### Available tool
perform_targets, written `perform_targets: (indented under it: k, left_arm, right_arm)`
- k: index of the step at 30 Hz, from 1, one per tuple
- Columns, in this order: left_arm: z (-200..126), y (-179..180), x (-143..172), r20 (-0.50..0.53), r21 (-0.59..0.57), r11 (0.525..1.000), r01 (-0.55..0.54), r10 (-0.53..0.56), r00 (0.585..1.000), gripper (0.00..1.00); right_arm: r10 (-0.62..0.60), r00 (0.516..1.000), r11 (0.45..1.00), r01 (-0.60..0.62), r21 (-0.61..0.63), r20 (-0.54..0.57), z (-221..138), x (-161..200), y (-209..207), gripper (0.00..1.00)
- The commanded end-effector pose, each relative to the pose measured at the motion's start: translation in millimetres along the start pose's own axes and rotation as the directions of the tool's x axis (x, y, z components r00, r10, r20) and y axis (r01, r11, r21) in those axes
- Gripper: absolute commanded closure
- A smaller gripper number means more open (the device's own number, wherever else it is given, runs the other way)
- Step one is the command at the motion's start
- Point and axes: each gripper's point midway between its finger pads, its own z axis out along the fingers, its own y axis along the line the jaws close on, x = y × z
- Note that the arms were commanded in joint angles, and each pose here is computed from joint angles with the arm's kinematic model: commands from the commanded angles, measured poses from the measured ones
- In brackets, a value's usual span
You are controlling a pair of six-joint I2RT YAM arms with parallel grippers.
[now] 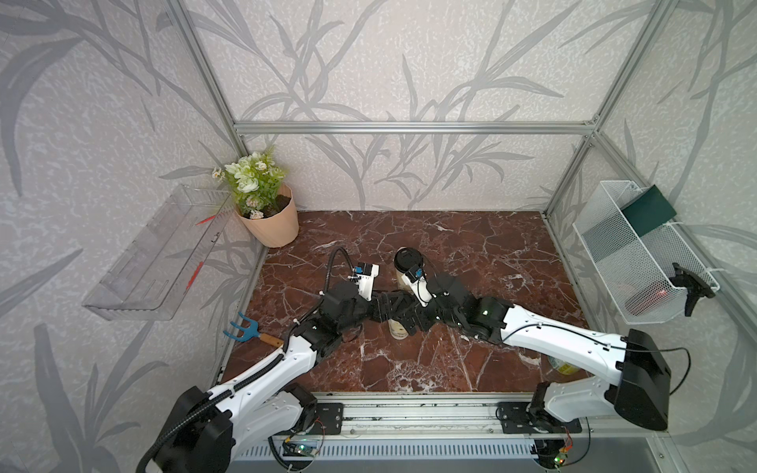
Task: Put the leak-proof paper on the milk tea cups
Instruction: Secure the cup lid on the cup.
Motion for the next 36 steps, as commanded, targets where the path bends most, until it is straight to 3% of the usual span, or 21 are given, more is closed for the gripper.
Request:
perform_targets:
  k: [1,4,9,17,24,28,36]
  left_arm:
    - [-5.0,46.9,84.9,-0.281,-0.165,0.986,0.008,-0.055,0.958,0.41]
    - [-3.5,46.1,86.4,-0.288,-0.159,0.987,0.011,-0.057,0.956,0.42]
    - [-0.4,47.7,88.6,-0.295,-0.161,0.987,0.015,-0.062,0.953,0.43]
    - [2.3,47.6,94.1,-0.32,-0.155,0.988,0.026,-0.075,0.944,0.44]
    - [2.9,47.2,95.6,-0.327,-0.151,0.988,0.027,-0.075,0.942,0.45]
    - [2.2,47.5,94.7,-0.324,-0.155,0.988,0.025,-0.075,0.943,0.45]
    - [3.2,47.7,95.0,-0.324,-0.153,0.988,0.028,-0.077,0.943,0.45]
  right_arm:
    - [0.101,0.994,0.994,-0.1,-0.042,0.027,-4.7,5.0,-6.3,0.05]
    - [0.148,0.987,0.987,-0.144,-0.069,0.06,-4.5,8.8,-10.9,0.09]
    - [0.147,0.989,0.989,-0.147,-0.023,0.017,5.5,32.3,-22.3,0.11]
    - [0.198,0.978,0.978,-0.193,0.073,-0.066,12.6,90.3,-47.2,0.23]
    - [0.246,0.964,0.969,-0.242,0.054,-0.1,18.7,120.2,-48.5,0.32]
    - [0.241,0.967,0.97,-0.239,0.035,-0.086,15.6,111.6,-44.7,0.32]
    - [0.252,0.963,0.967,-0.246,-0.073,0.093,-21.4,26.9,-37.6,0.31]
